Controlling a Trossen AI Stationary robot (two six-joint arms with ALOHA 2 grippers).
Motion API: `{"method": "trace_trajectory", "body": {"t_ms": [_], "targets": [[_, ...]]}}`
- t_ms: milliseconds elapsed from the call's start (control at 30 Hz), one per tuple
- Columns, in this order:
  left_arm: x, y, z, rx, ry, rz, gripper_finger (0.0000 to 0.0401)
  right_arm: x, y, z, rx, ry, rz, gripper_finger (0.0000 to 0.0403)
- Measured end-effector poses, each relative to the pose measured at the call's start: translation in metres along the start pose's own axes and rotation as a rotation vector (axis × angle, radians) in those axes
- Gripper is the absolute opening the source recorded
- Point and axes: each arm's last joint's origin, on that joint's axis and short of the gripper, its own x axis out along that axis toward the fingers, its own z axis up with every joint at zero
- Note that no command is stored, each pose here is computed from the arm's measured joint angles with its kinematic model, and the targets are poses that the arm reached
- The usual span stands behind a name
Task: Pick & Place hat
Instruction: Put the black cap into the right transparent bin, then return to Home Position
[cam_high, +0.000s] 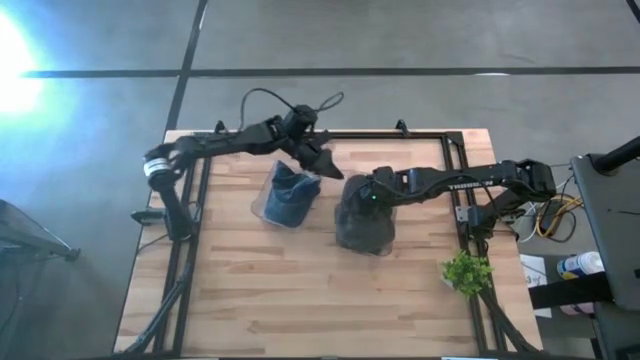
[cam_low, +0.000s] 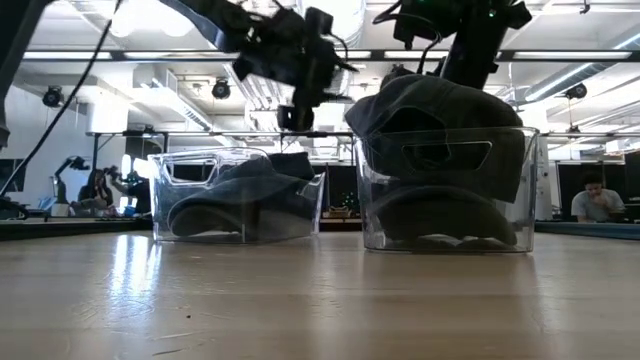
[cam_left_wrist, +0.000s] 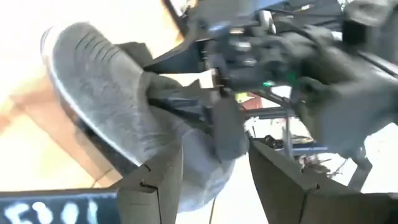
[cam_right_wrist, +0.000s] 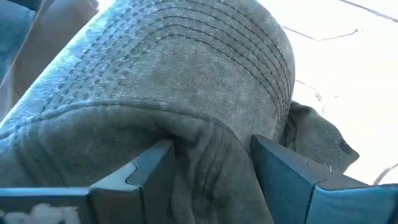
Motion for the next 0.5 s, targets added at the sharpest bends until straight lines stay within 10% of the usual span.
{"method": "trace_trajectory", "body": {"t_ms": [500], "targets": [[-0.098, -0.103, -0.041, 0.434, -0.196, -0.066, 0.0177, -0.071, 0.001, 0.015, -0.124, -0.097, 0.164, 0.0203]]}}
